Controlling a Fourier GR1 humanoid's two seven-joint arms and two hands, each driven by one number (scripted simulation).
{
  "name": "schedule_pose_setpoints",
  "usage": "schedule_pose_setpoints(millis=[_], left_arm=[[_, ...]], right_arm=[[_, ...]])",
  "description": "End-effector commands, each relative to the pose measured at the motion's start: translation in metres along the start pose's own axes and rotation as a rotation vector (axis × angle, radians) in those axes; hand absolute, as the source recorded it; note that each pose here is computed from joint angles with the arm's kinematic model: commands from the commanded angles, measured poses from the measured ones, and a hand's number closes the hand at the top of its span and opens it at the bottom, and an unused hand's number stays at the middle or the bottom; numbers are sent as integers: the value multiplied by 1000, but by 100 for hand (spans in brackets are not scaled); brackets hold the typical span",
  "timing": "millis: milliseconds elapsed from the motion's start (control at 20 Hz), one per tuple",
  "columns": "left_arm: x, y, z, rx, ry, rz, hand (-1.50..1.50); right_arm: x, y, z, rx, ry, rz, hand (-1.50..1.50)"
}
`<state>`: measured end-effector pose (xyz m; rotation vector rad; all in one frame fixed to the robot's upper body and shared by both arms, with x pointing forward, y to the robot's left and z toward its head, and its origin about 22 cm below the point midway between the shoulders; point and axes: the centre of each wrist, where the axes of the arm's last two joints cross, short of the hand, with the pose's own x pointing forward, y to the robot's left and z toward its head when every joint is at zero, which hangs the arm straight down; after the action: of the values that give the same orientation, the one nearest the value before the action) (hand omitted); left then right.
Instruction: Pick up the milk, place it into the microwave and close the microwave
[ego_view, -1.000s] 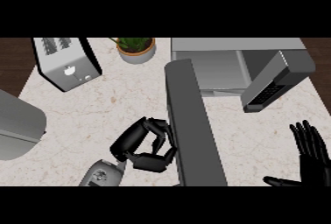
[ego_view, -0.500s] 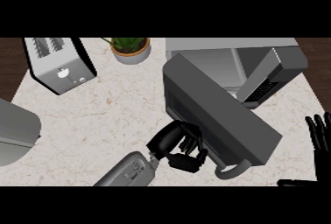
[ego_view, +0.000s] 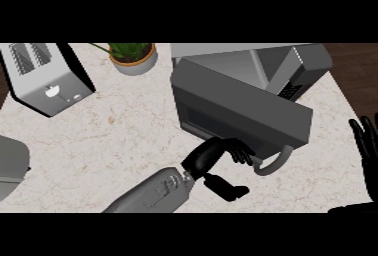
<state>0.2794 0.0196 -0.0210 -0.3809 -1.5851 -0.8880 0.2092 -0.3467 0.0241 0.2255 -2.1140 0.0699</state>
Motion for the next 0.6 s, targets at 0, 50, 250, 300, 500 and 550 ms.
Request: schedule_pose_setpoints(millis=[0,50,250,300,500,550], left_arm=[[17,3,-13,50,-76,47,150],[21,2,-15,62,-82,45,150],[39,15,-28,111,-175,114,150],[41,18,-31,117,-186,107,150],[55,28,-44,139,-186,109,150],[54,32,-46,163,-181,112,150]], right_arm=[[12,1,-23,90,-40,-31,-150],[10,9,-29,109,-47,-41,-150],[15,11,-29,171,-41,-71,-150],[16,15,-37,176,-56,-73,-150],[28,14,-50,221,-96,-80,-150],[30,15,-50,224,-96,-74,-150]])
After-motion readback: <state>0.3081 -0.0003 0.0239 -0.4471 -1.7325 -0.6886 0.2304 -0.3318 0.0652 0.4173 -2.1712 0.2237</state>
